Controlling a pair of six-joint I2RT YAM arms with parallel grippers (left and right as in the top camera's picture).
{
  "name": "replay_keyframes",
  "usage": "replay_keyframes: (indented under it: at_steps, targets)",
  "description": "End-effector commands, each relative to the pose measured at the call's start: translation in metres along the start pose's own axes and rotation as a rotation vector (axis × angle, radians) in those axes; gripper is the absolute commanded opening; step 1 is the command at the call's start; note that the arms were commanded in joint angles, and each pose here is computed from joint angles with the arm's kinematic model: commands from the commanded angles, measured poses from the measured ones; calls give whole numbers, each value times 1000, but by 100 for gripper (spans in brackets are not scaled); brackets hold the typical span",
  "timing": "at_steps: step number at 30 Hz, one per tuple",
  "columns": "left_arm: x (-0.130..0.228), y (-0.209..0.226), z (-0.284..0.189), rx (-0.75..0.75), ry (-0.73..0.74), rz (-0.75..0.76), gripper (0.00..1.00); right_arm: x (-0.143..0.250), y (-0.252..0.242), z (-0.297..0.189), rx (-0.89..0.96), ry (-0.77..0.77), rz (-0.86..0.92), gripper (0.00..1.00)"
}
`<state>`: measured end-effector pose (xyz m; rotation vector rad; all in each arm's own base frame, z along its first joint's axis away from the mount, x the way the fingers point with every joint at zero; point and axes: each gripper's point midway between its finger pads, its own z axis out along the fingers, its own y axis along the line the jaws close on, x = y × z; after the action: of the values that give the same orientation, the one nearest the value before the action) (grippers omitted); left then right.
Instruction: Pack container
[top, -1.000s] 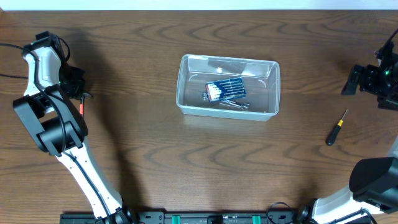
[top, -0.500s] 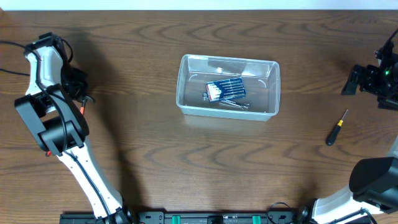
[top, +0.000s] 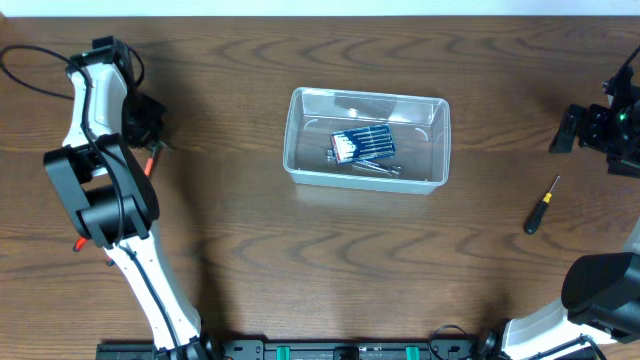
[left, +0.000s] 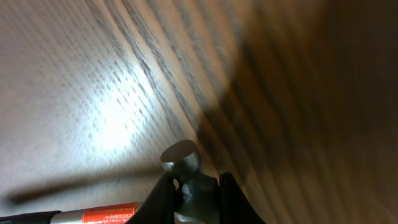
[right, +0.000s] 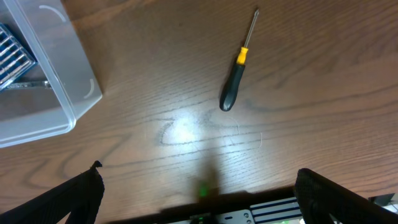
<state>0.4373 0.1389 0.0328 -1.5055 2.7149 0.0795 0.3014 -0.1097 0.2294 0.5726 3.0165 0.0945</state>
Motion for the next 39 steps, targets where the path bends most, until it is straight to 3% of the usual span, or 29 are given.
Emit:
replay_keyframes:
  at_steps: [1, 6, 9, 14, 22, 31, 39]
  targets:
    - [-3, -6, -47, 63, -82, 65, 6, 1, 2, 1, 6, 5, -23, 99]
    - [8, -16, -80, 104, -125, 175, 6, 1, 2, 1, 6, 5, -23, 99]
    - [23, -32, -99, 167, -135, 337, 6, 1, 2, 1, 6, 5, -23, 99]
    - [68, -61, -137, 239, -184, 733, 6, 1, 2, 1, 5, 5, -23, 99]
    - [159, -104, -185, 302, -274, 1103, 6, 0, 2, 1, 6, -1, -23, 99]
    - [272, -136, -206, 326, -330, 1376, 6, -23, 0, 0, 20, -92, -65, 99]
    - [295, -141, -210, 293, -386, 1402, 6, -24, 0, 1, 22, -94, -90, 99]
